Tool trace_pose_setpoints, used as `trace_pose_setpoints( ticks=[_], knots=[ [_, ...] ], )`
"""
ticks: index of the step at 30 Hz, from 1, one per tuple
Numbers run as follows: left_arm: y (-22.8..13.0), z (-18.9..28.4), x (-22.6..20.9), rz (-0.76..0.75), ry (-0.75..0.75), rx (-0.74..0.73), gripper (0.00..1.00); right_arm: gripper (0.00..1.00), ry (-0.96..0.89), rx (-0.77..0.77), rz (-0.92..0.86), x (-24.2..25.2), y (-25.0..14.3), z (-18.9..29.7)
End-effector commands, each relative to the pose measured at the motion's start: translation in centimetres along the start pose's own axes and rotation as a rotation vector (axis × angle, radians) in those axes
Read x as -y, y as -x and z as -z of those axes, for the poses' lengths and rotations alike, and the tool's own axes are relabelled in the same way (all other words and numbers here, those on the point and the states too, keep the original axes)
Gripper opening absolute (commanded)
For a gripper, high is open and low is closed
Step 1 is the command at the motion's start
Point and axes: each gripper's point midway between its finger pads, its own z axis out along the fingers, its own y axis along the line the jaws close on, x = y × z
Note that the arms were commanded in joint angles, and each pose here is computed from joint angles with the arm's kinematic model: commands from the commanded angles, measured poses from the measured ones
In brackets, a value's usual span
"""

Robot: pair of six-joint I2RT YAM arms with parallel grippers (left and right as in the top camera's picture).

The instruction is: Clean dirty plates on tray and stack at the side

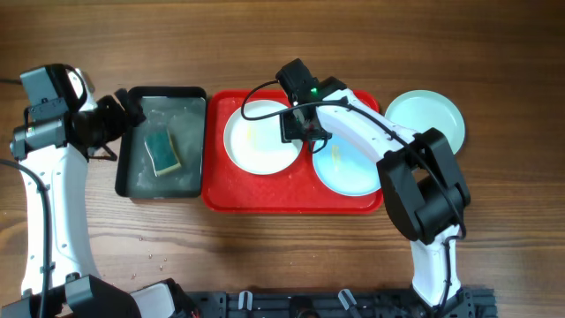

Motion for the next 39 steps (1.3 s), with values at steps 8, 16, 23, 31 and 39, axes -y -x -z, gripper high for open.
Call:
trace_pose_setpoints(
  ticks=[8,16,23,31,39],
  knots=[
    [-8.4,-2.5,5.3,-0.242,-0.158,-0.256,0.97,0.73,0.035,0.023,-0.003,-0.3,0.5,1.5],
    [-7.9,-4.7,2.0,-0.209,0.041,-0.260,0.61,0.73,0.033,0.020,-0.003,-0.3,0.5,1.5],
    [-7.9,-8.3,-1.4,-0.190,0.228,-0.294,0.67,0.73,0.033,0.020,-0.002,-0.3,0.5,1.5],
    [-8.4,-11.8,-1.9,-0.195,0.237,-0.327,0.68,0.73,0.033,0.020,-0.002,-0.3,0.5,1.5],
    [-9.2,-12.7,-2.3,-0.238,0.239,-0.367,0.61,0.73,0.033,0.020,-0.002,-0.3,0.5,1.5]
  ],
)
